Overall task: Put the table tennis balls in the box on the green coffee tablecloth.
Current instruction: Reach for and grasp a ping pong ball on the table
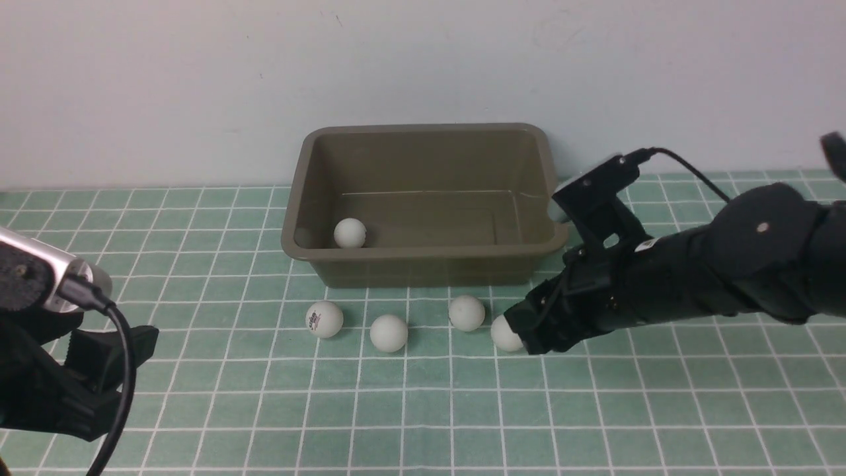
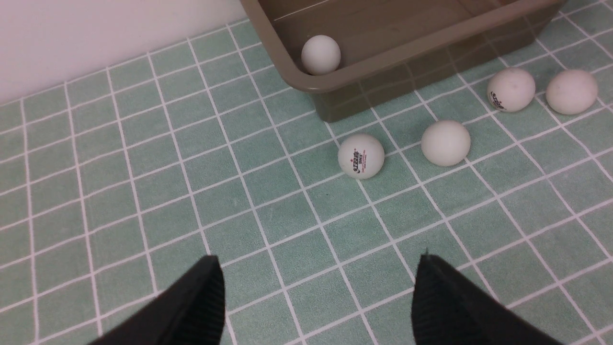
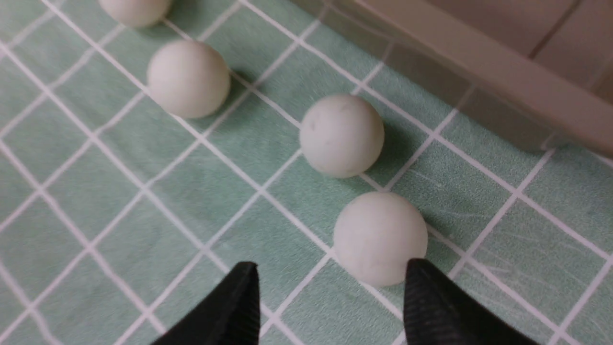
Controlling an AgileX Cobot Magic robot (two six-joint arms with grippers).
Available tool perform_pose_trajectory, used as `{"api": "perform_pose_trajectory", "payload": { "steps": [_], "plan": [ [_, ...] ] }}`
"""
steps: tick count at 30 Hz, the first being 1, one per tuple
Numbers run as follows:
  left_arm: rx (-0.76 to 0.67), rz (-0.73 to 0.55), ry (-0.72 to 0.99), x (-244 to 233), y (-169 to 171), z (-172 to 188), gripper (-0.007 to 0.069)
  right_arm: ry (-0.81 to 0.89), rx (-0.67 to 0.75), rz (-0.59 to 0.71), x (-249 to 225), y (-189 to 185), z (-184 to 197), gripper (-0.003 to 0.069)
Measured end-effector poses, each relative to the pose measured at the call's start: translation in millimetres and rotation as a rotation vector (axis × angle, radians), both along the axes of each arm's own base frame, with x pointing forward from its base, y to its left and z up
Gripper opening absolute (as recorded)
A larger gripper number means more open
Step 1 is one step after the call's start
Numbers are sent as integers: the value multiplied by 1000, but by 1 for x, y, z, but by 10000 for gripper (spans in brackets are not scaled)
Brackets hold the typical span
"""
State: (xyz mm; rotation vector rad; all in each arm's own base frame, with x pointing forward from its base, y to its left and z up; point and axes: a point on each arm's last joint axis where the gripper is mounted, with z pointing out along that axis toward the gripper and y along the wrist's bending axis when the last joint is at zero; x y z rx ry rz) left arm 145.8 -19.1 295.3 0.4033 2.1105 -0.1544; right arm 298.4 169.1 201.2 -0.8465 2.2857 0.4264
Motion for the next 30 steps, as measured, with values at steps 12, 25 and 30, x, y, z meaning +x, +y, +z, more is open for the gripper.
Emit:
{"api": "perform_pose_trajectory", "payload": {
  "steps": [12, 25, 30],
  "plan": [
    [-1, 0, 0, 0, 0, 0, 471, 39, -1, -14, 25, 12, -17, 414],
    [0, -1, 0, 0, 0, 0, 471, 83, -42, -38, 33, 13, -48, 417],
    [0, -1, 0, 0, 0, 0, 471, 97, -55, -49, 35, 13, -58, 417]
  ]
}}
